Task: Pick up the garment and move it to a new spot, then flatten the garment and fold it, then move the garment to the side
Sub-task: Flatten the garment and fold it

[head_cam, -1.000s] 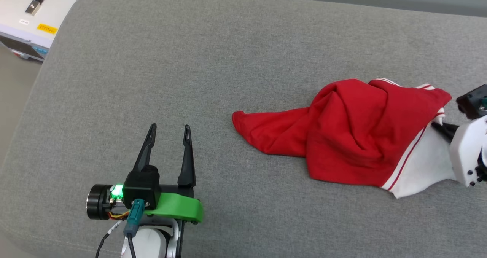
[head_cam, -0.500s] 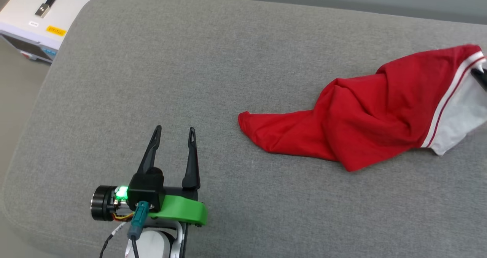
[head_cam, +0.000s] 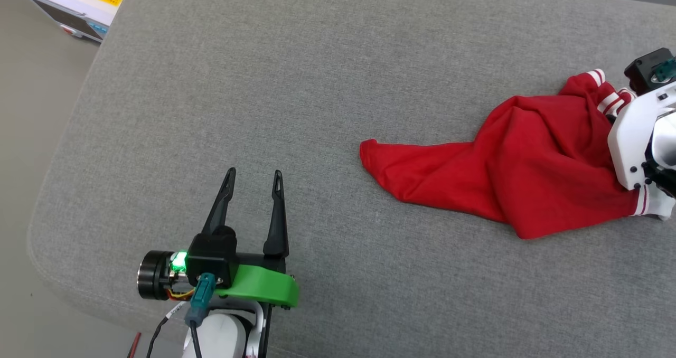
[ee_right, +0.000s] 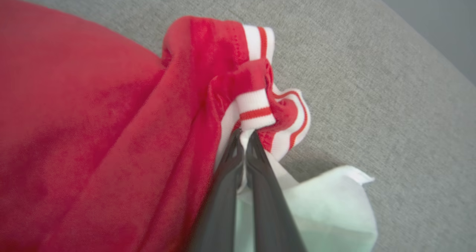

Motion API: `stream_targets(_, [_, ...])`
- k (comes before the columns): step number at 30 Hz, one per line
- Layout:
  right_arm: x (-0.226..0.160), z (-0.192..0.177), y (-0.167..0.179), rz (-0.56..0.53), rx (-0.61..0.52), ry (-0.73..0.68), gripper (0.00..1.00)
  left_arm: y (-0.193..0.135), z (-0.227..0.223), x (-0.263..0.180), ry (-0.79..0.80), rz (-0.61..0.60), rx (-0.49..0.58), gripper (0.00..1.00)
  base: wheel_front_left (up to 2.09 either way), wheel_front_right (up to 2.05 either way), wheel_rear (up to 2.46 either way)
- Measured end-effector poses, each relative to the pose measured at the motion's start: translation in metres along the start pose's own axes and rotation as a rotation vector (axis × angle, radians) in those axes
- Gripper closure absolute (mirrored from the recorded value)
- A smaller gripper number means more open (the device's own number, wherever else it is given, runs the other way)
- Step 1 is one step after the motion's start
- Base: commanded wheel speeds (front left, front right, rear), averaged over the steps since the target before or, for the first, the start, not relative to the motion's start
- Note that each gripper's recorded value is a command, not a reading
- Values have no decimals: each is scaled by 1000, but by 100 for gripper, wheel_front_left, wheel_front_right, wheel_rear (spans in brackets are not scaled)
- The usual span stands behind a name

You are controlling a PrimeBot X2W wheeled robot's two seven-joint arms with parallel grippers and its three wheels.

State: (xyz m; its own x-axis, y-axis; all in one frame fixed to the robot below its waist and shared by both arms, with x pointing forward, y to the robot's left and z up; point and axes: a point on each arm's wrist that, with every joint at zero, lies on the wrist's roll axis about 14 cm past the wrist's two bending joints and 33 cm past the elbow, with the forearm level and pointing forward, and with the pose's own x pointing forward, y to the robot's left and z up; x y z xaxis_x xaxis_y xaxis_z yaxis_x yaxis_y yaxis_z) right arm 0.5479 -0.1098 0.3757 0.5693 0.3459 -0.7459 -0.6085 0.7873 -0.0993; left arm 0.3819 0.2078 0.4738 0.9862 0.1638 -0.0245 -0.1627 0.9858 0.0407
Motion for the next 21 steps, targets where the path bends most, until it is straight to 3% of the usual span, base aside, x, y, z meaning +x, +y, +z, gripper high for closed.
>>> stream_targets(3, [4,1,0,-1,6,-16,100,3,-1,-1,4,12,4,0,0,0,0])
stream_targets(4, [3,2,0,-2,10,-32,82,4,0,-2,2,14,4,0,0,0,0])
stream_targets(5, [2,4,-2,-7,8,-55,0,5,1,-2,-2,16,4,0,0,0,0])
stream_targets(14, [-51,55,-29,-112,18,-441,0,9,19,-7,-59,16,11,0,0,0,0])
stream_targets(21, [-109,57,-49,-223,92,-673,0,3,39,-12,-124,-14,12,0,0,0,0])
